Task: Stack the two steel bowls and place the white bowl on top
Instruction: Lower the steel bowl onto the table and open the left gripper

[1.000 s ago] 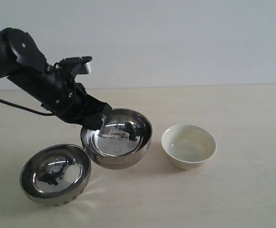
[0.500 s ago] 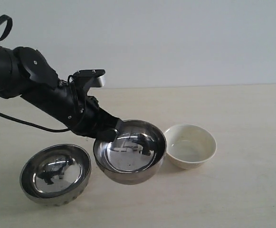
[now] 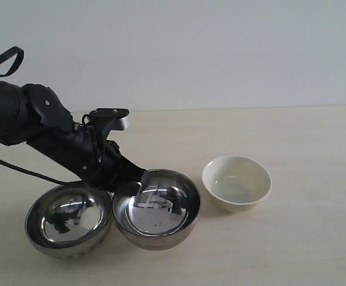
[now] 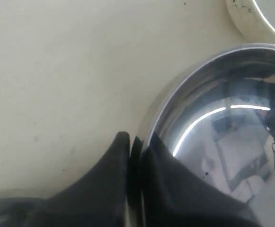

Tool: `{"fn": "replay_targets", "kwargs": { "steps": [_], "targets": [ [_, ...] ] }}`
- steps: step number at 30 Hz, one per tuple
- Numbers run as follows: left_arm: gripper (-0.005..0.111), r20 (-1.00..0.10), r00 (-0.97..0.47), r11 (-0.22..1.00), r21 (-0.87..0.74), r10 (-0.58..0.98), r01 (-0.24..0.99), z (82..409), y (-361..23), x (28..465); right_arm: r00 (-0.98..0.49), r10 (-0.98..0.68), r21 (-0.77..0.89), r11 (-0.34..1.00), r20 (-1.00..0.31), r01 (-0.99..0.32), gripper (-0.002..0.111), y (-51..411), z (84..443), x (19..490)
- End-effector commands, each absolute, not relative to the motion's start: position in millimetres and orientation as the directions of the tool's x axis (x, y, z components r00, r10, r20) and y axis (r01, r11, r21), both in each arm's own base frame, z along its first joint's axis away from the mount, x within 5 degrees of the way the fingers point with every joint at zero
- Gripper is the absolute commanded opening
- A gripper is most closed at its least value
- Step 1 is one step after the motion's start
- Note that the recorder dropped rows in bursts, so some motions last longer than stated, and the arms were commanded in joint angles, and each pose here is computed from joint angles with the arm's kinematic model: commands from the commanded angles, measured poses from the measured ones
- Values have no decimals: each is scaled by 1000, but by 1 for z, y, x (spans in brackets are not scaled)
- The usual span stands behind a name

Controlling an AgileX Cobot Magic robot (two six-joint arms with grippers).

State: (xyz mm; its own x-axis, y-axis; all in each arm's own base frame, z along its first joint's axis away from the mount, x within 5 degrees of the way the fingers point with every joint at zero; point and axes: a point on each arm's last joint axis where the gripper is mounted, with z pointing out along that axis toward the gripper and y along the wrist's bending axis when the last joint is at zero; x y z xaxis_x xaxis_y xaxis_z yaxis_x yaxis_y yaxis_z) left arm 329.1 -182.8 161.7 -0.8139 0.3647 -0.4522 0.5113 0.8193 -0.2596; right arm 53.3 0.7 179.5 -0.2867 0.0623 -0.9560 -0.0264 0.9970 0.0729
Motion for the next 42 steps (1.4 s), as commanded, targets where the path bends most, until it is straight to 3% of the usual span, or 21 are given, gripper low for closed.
{"fn": "replay_targets", "kwargs": {
  "steps": [1,17,28,42],
  "targets": [
    [4,-472,-810,813,-277,348,511,164,-186,329,-276,62,71,997,-959,-25,0,1,180,53],
    [4,-500,-799,798,-300,334,522,166,-189,330,-276,62,71,997,-959,-25,0,1,180,53],
    [4,-437,-831,816,-299,344,495,133,-190,334,-276,62,71,997,-959,-25,0,1,180,53],
    [8,-443,-826,811,-298,349,503,135,-190,334,-276,62,71,997,-959,-25,0,1,180,53]
  ]
}}
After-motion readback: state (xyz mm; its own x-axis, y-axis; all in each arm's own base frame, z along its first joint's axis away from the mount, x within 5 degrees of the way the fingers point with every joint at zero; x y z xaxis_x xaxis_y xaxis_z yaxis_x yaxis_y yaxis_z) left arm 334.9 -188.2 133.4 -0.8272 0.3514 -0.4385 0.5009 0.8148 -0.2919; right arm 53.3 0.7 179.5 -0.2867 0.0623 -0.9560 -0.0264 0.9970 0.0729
